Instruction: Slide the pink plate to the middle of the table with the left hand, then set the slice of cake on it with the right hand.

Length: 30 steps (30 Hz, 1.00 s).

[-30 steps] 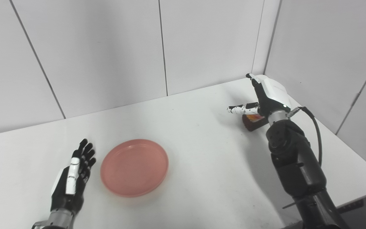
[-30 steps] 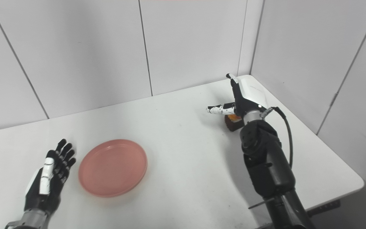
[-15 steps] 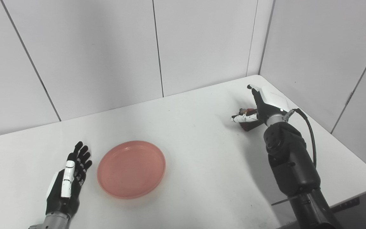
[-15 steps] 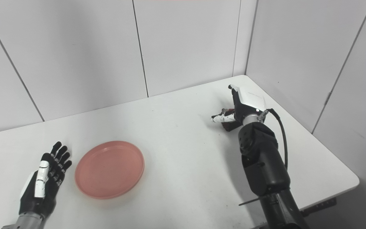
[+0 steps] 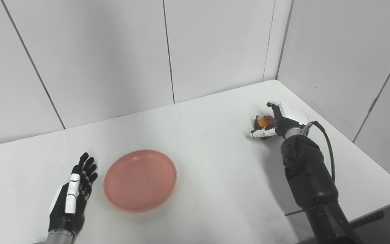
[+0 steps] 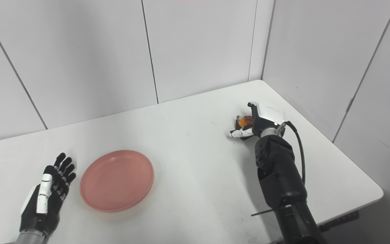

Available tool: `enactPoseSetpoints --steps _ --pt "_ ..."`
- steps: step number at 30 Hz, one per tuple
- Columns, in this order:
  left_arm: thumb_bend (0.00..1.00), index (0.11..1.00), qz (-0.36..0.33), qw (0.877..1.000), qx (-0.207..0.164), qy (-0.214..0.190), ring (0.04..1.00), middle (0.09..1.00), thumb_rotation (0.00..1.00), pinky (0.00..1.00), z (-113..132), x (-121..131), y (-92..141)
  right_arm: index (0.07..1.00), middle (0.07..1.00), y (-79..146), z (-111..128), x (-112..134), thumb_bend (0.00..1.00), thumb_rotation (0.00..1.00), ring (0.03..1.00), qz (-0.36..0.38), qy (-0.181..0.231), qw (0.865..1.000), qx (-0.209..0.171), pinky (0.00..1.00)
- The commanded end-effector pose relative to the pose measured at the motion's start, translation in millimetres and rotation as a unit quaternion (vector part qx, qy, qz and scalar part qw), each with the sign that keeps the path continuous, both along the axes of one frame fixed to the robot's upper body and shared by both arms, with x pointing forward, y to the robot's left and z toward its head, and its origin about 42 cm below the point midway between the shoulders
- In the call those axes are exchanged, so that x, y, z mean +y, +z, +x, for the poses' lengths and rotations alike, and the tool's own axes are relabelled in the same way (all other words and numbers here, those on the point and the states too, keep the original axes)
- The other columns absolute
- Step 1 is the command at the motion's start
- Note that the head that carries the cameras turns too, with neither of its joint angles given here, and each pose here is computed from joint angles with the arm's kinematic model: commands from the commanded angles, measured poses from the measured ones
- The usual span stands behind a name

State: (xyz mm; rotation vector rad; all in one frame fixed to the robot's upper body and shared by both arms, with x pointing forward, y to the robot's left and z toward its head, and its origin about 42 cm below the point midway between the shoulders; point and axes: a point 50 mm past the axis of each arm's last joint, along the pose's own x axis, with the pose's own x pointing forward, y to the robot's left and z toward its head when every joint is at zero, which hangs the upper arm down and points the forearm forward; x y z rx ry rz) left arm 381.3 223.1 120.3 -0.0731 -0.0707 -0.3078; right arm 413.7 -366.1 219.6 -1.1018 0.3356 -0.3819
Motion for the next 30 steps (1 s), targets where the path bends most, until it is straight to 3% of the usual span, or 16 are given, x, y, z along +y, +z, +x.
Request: enactPoseSetpoints --steps 1,6,10,11,12,16,21,22,24,27,30 --pt "0.63 1.0 0.003 1.0 -0.013 -0.009 1.0 1.0 1.0 1.0 2.3 -1.7 9.0 0.845 0.853 28.1 9.1 -3.7 0.79 0.35 0.854 -0.008 -0.005 0.999 -0.052 0.83" --pt "0.63 1.0 0.005 1.0 -0.013 -0.01 1.0 1.0 1.0 1.0 1.7 -1.9 10.1 0.817 0.831 20.8 10.2 -5.2 0.77 0.3 0.832 0.003 -0.011 0.998 -0.066 0.79" --pt "0.63 1.0 0.006 1.0 -0.013 -0.01 1.0 1.0 1.0 1.0 0.7 -3.7 12.0 0.807 0.828 17.3 10.5 -7.1 0.73 0.24 0.812 0.024 -0.009 0.997 -0.071 0.7" --pt "0.64 1.0 0.007 1.0 -0.013 -0.01 1.0 1.0 1.0 1.0 0.4 -4.1 12.1 0.798 0.705 16.6 10.1 -7.5 0.72 0.2 0.645 0.032 -0.009 0.997 -0.075 0.53" --pt "0.64 1.0 0.007 1.0 -0.014 -0.009 1.0 1.0 1.0 1.0 0.1 -4.5 12.4 0.786 0.555 15.9 9.7 -7.9 0.64 0.09 0.463 0.036 -0.009 0.996 -0.077 0.36" --pt "0.63 1.0 0.002 1.0 -0.014 -0.009 1.0 1.0 1.0 1.0 -1.1 -6.5 14.4 0.731 0.486 15.4 7.9 -9.0 0.57 0.01 0.356 0.038 -0.005 0.996 -0.08 0.26" --pt "0.63 1.0 0.002 1.0 -0.012 -0.012 1.0 1.0 1.0 1.0 -1.7 -8.5 16.1 0.655 0.476 15.7 6.0 -9.4 0.56 0.0 0.302 0.028 -0.002 0.996 -0.086 0.21" --pt "0.64 1.0 0.003 1.0 -0.011 -0.012 1.0 1.0 1.0 1.0 -1.6 -8.5 16.2 0.559 0.475 15.9 5.9 -9.2 0.54 0.0 0.279 0.027 -0.002 0.996 -0.087 0.19" --pt "0.64 1.0 0.003 1.0 -0.013 -0.011 1.0 1.0 1.0 1.0 -1.7 -8.7 16.2 0.505 0.473 16.6 5.1 -8.6 0.53 0.0 0.265 0.028 -0.002 0.995 -0.092 0.18" --pt "0.64 1.0 0.004 1.0 -0.016 -0.01 1.0 1.0 1.0 1.0 -2.3 -9.3 16.9 0.49 0.474 17.7 4.3 -7.6 0.53 0.0 0.292 0.03 -0.002 0.995 -0.096 0.21" --pt "0.61 1.0 0.001 1.0 -0.016 -0.007 1.0 1.0 1.0 1.0 -3.4 -10.5 18.3 0.524 0.446 18.2 4.0 -7.2 0.52 0.0 0.385 0.032 -0.003 0.995 -0.098 0.3"
